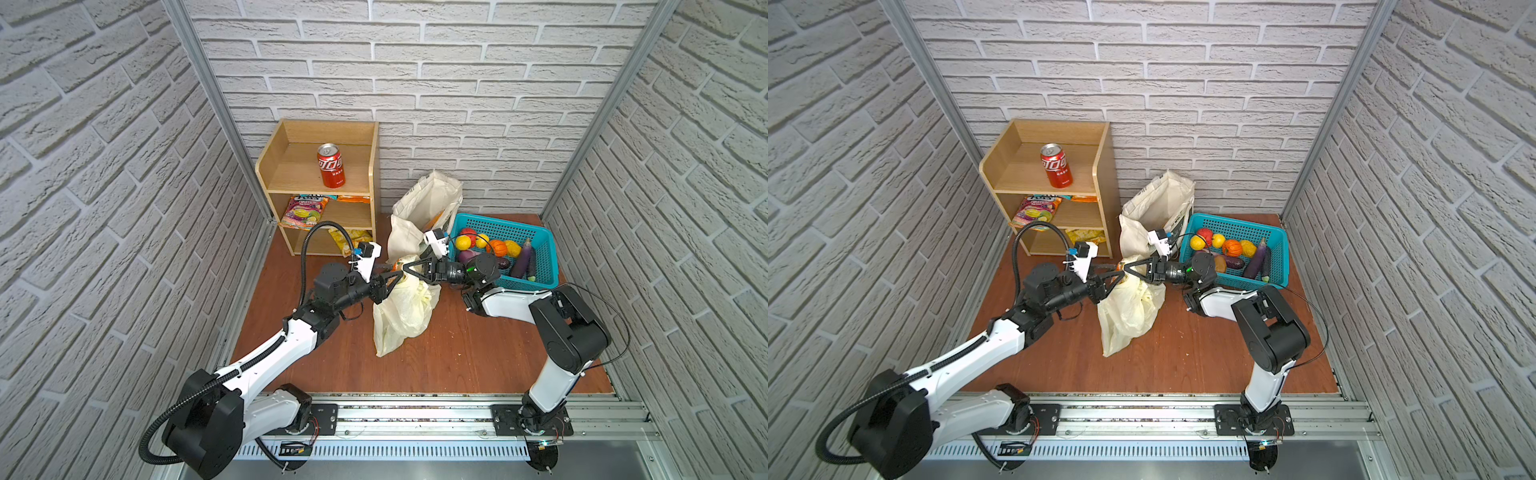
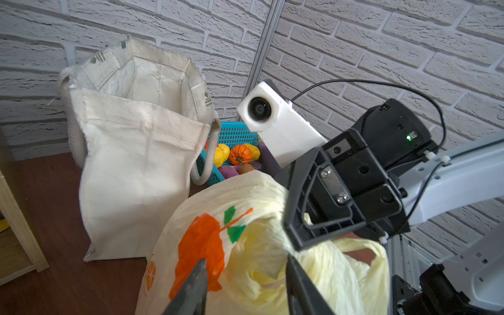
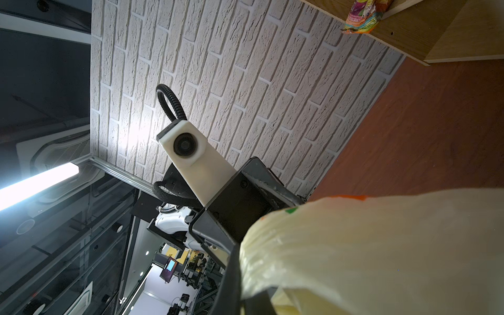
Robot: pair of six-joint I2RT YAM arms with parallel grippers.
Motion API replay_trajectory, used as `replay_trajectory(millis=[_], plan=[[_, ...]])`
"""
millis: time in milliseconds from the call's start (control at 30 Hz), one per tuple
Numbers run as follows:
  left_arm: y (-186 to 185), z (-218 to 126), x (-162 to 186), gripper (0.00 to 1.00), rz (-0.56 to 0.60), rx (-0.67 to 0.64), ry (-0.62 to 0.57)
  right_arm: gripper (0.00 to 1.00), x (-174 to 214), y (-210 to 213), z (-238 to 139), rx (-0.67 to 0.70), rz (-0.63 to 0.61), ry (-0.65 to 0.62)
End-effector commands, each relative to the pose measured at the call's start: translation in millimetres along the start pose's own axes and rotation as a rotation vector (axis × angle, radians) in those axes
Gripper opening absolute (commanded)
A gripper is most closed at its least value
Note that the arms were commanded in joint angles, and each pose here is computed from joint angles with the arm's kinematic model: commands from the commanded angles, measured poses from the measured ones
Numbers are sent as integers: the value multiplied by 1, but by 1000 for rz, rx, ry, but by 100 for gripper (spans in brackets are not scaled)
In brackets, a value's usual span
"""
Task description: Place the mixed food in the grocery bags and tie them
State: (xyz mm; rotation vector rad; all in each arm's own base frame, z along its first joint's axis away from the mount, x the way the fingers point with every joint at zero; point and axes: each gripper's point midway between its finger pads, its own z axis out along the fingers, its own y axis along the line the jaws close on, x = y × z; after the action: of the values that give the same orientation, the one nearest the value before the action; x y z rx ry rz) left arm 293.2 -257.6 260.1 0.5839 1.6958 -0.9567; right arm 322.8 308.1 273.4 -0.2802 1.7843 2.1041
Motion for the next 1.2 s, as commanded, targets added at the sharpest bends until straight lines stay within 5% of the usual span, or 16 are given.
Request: replay_trajectory(millis=[0,300,667,867,1167], plan=[[-11,5,-26,44,40,47,-69,6,0,6,-2,-22,-50,-8],[-15,15,-21,42,31,94,-55,6,0,6,-2,-22,-51,-12],[-18,15,-19,0,28,102,-52,5,-1,4,-3,-17,-46,-21],[-3,7,-19,0,33,4,-63,29,-7,4,-13,-5,-43,-61],[9,2,-16,0,39,-61,-56,46,-15,10,-45,27,-45,-153]])
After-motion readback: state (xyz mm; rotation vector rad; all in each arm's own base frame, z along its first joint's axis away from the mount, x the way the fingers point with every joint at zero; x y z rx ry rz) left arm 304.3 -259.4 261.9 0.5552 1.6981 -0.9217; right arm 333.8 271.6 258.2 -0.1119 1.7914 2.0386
